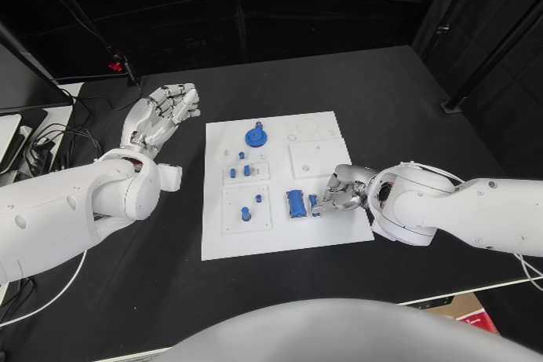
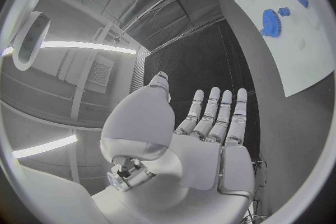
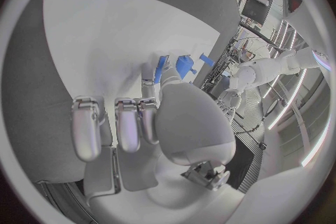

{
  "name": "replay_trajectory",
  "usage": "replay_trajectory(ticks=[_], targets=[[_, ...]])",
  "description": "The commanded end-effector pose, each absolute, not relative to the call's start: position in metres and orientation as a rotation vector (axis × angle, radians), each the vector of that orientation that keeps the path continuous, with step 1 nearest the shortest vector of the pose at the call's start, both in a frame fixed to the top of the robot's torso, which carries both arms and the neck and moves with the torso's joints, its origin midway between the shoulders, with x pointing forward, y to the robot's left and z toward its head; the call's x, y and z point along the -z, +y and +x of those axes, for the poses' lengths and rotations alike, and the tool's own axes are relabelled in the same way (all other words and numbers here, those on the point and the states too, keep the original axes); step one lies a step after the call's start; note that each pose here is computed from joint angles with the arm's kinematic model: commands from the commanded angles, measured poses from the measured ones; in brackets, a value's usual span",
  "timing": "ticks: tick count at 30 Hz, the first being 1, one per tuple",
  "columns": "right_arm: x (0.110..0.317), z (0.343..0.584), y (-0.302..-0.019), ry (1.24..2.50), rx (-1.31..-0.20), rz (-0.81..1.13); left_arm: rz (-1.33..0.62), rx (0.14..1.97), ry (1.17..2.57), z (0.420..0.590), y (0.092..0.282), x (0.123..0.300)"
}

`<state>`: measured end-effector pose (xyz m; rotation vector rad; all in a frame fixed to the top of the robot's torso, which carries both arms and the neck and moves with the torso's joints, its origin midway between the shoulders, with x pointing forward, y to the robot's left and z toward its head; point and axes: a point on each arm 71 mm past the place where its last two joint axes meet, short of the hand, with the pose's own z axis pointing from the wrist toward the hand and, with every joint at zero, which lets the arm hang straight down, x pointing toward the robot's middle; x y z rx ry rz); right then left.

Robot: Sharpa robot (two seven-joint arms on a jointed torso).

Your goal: Assemble the parts on the task board

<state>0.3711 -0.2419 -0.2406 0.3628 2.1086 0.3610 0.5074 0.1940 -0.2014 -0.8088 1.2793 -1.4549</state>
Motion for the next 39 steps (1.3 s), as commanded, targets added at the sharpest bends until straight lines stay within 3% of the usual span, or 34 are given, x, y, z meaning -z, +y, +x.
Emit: replay_trajectory(ticks=[1,6,10,17,21,29,37,38,39], targets=[[0.227,0.377,-0.244,1.902,-0.483,0.425,-0.783,1.484,1.248,0.506,0.194,0.199],[0.215,0.383,-0.255,1.692,-0.621,0.498,-0.775,1.493,1.235,0.505,0.194,0.199],[0.206,0.398,-0.264,1.527,-0.810,0.568,-0.767,1.509,1.218,0.503,0.192,0.201],[0.207,0.427,-0.263,1.359,-1.158,0.696,-0.750,1.538,1.178,0.498,0.188,0.206],[0.210,0.443,-0.254,1.266,-1.283,0.749,-0.736,1.547,1.147,0.493,0.188,0.210],[0.214,0.458,-0.229,1.204,-1.440,0.791,-0.711,1.558,1.101,0.485,0.188,0.213],[0.214,0.459,-0.220,1.201,-1.499,0.794,-0.704,1.569,1.090,0.484,0.186,0.217],[0.222,0.460,-0.222,1.286,-1.388,0.822,-0.882,1.437,1.327,0.489,0.186,0.236],[0.222,0.460,-0.222,1.286,-1.388,0.824,-0.883,1.436,1.326,0.488,0.186,0.236]])
